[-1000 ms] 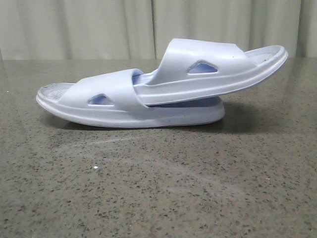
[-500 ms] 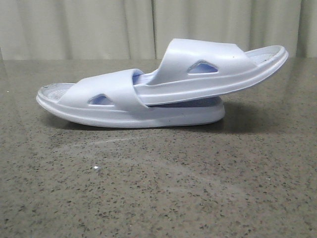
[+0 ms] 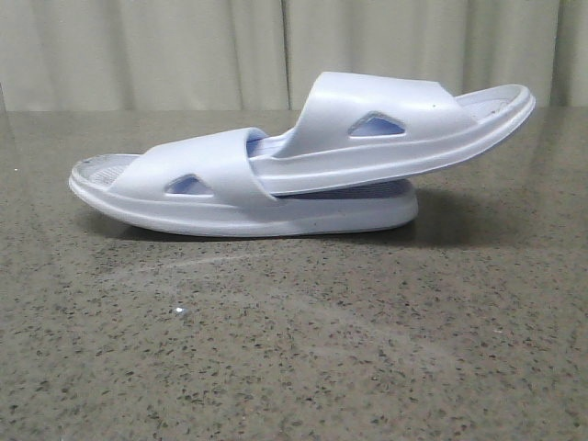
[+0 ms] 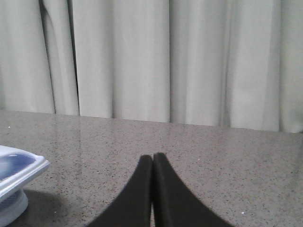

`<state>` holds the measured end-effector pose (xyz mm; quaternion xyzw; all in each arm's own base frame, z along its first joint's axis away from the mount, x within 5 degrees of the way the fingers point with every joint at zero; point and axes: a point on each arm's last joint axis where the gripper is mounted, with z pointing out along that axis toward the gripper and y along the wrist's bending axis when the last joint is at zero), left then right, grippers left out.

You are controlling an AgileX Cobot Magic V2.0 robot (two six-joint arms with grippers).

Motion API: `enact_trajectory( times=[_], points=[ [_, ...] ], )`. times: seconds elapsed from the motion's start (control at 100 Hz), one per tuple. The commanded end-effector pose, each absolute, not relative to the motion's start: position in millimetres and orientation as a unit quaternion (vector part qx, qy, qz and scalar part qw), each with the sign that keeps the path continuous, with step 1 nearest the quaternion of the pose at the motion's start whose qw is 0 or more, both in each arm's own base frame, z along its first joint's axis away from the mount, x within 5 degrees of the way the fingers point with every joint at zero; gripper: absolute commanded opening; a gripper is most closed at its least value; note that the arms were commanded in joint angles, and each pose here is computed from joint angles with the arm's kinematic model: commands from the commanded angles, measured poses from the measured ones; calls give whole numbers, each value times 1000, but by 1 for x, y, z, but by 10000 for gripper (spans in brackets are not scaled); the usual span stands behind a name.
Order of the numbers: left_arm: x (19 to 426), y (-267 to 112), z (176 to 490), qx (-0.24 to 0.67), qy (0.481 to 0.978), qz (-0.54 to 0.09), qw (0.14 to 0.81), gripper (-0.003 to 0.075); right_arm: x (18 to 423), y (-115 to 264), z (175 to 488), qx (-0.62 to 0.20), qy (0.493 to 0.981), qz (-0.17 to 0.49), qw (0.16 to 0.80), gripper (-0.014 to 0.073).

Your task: Insert blue slippers together front up

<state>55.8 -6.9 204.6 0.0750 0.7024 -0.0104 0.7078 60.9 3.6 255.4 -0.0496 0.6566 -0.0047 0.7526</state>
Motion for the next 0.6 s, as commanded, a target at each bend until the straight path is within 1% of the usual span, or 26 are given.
enact_trajectory(
  times=[0.0,0.59],
  points=[
    [54,-6,209,66,673,-7,736,16,60,0,267,-42,636,-25,771,-107],
    [54,-5,209,61,674,-6,736,16,60,0,267,-42,636,-25,771,-107]
  ],
)
